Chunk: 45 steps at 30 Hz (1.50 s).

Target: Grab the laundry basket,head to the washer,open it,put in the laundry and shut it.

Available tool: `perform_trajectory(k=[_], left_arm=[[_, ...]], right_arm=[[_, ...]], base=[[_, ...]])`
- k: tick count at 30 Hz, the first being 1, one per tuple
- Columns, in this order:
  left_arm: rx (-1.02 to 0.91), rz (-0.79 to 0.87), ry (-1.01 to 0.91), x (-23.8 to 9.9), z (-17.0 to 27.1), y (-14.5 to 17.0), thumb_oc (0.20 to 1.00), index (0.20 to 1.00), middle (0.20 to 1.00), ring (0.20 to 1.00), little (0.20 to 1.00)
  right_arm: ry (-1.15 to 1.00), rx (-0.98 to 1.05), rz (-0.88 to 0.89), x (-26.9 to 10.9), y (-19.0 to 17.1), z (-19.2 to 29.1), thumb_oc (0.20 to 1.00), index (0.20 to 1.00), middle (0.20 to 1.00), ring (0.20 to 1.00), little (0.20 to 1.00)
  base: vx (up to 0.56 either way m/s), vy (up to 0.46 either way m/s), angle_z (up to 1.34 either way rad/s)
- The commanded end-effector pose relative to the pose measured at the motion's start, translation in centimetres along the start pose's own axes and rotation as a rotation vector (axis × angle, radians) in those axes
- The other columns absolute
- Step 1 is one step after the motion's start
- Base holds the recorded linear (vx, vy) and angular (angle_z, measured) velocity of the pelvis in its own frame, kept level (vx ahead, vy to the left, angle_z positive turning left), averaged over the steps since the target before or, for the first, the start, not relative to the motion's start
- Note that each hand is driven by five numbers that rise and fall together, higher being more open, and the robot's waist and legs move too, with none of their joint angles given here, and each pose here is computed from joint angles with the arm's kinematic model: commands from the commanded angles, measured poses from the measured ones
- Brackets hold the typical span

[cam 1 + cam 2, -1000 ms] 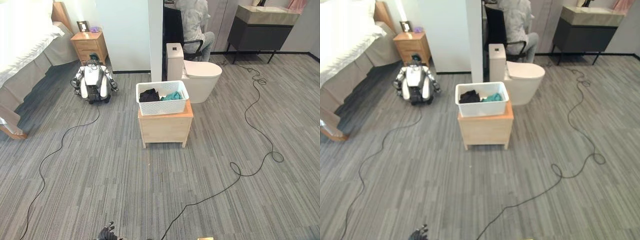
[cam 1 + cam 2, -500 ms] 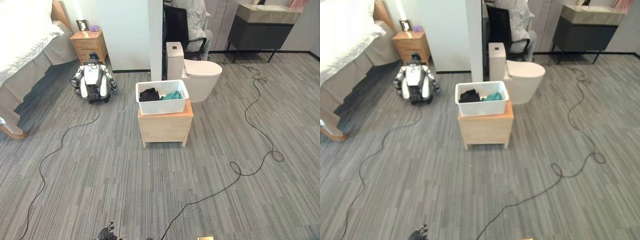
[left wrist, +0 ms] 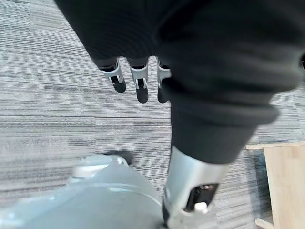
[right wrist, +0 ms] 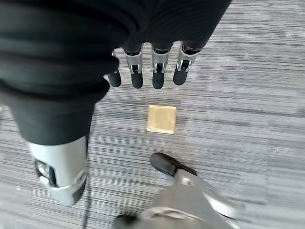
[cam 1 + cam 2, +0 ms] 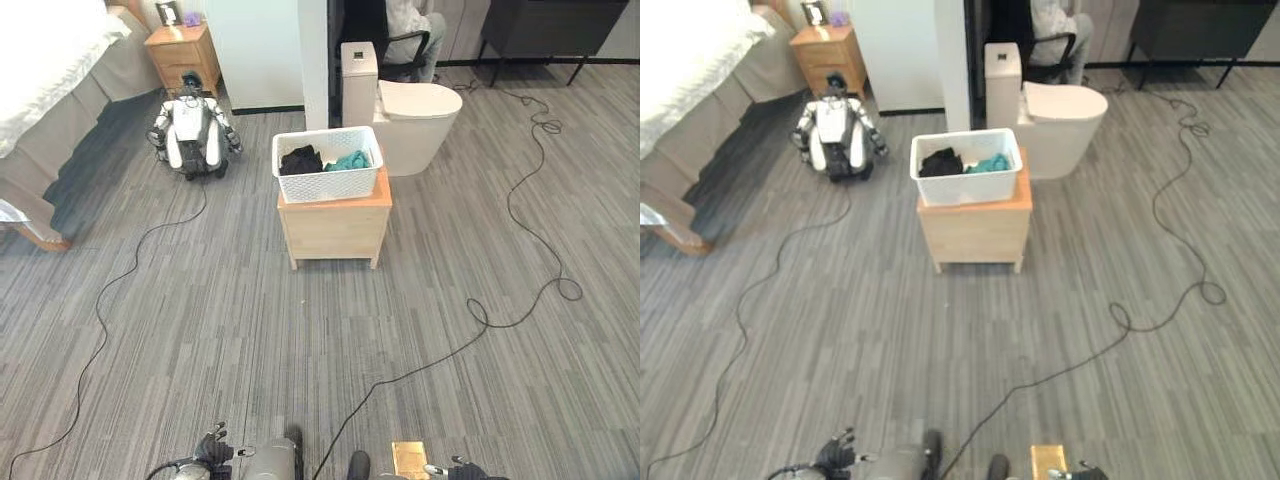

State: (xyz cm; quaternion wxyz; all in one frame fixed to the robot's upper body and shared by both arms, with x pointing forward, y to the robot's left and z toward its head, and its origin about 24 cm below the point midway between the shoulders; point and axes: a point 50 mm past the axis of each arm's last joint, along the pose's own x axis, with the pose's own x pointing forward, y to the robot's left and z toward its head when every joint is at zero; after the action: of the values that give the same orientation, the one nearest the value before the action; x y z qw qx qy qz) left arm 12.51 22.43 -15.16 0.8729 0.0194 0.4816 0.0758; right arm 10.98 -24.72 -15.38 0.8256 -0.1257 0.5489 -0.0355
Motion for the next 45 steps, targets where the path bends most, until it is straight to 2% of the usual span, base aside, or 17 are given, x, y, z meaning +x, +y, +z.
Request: perform_trajectory(k=[1, 7, 15, 22, 30, 35, 36, 38, 39, 41, 43, 45], left_arm=[[-0.009, 0.013, -0.007, 0.1, 0.2, -0.1, 1.0, 1.0, 1.0, 1.0, 1.0], [0.001, 0.061, 0.076, -0.6, -2.0, 2.1, 1.0, 1.0, 1.0, 1.0, 1.0], [0.022, 0.057, 0.011, -0.3, -0.4, 2.3, 1.0, 1.0, 1.0, 1.0, 1.0], [0.043, 0.04, -0.056, 0.1, 1.5, 1.7, 1.0, 1.0, 1.0, 1.0, 1.0], [-0.003, 0.066, -0.015, -0.1, 0.2, 1.7, 1.0, 1.0, 1.0, 1.0, 1.0], [-0.069, 0.104, -0.005, -0.4, -0.5, 2.2, 1.0, 1.0, 1.0, 1.0, 1.0], [-0.109, 0.122, -0.054, -0.2, 0.7, 2.3, 1.0, 1.0, 1.0, 1.0, 1.0], [-0.116, 0.121, -0.084, -0.1, 1.4, 2.1, 1.0, 1.0, 1.0, 1.0, 1.0], [-0.109, 0.093, -0.204, -0.1, 4.3, 1.6, 1.0, 1.0, 1.0, 1.0, 1.0], [-0.097, 0.087, -0.258, -0.3, 5.5, 1.7, 1.0, 1.0, 1.0, 1.0, 1.0], [-0.074, 0.063, -0.441, -1.3, 9.8, 1.6, 1.0, 1.0, 1.0, 1.0, 1.0], [-0.063, 0.08, -0.464, -1.7, 10.2, 1.9, 1.0, 1.0, 1.0, 1.0, 1.0]], right_arm=[[-0.084, 0.016, -0.019, 0.1, -0.3, 1.7, 1.0, 1.0, 1.0, 1.0, 1.0], [-0.055, 0.001, 0.073, 0.0, 1.7, 0.8, 1.0, 1.0, 1.0, 1.0, 1.0], [-0.049, 0.088, 0.02, -0.1, 0.5, 0.2, 1.0, 1.0, 1.0, 1.0, 1.0], [-0.003, 0.137, -0.01, -0.4, -0.5, -1.5, 1.0, 1.0, 1.0, 1.0, 1.0], [0.034, 0.18, -0.013, -0.9, -0.5, -3.4, 1.0, 1.0, 1.0, 1.0, 1.0], [-0.032, 0.254, -0.086, -0.8, -2.0, -2.1, 1.0, 1.0, 1.0, 1.0, 1.0], [-0.087, 0.304, -0.148, -0.8, -3.8, -0.6, 1.0, 1.0, 1.0, 1.0, 1.0], [-0.115, 0.315, -0.173, -0.8, -4.6, 0.1, 1.0, 1.0, 1.0, 1.0, 1.0], [-0.187, 0.325, -0.22, -1.2, -6.5, 1.5, 1.0, 1.0, 1.0, 1.0, 1.0], [-0.239, 0.319, -0.249, -1.6, -7.8, 2.5, 1.0, 1.0, 1.0, 1.0, 1.0], [-0.384, 0.292, -0.303, -2.8, -10.2, 5.9, 1.0, 1.0, 1.0, 1.0, 1.0], [-0.438, 0.288, -0.318, -3.5, -10.7, 6.6, 1.0, 1.0, 1.0, 1.0, 1.0]], base=[[0.3, 0.103, -0.11], [0.53, 0.255, -0.42], [0.3, 0.127, -0.03], [0.42, -0.154, 0.18], [0.39, -0.253, 0.65], [0.25, -0.36, -0.17], [0.1, -0.131, -0.12], [0.16, -0.09, -0.19], [0.16, -0.021, -0.2], [0.14, 0.059, -0.17], [0.21, 0.125, -0.03], [0.18, 0.1, -0.33]])
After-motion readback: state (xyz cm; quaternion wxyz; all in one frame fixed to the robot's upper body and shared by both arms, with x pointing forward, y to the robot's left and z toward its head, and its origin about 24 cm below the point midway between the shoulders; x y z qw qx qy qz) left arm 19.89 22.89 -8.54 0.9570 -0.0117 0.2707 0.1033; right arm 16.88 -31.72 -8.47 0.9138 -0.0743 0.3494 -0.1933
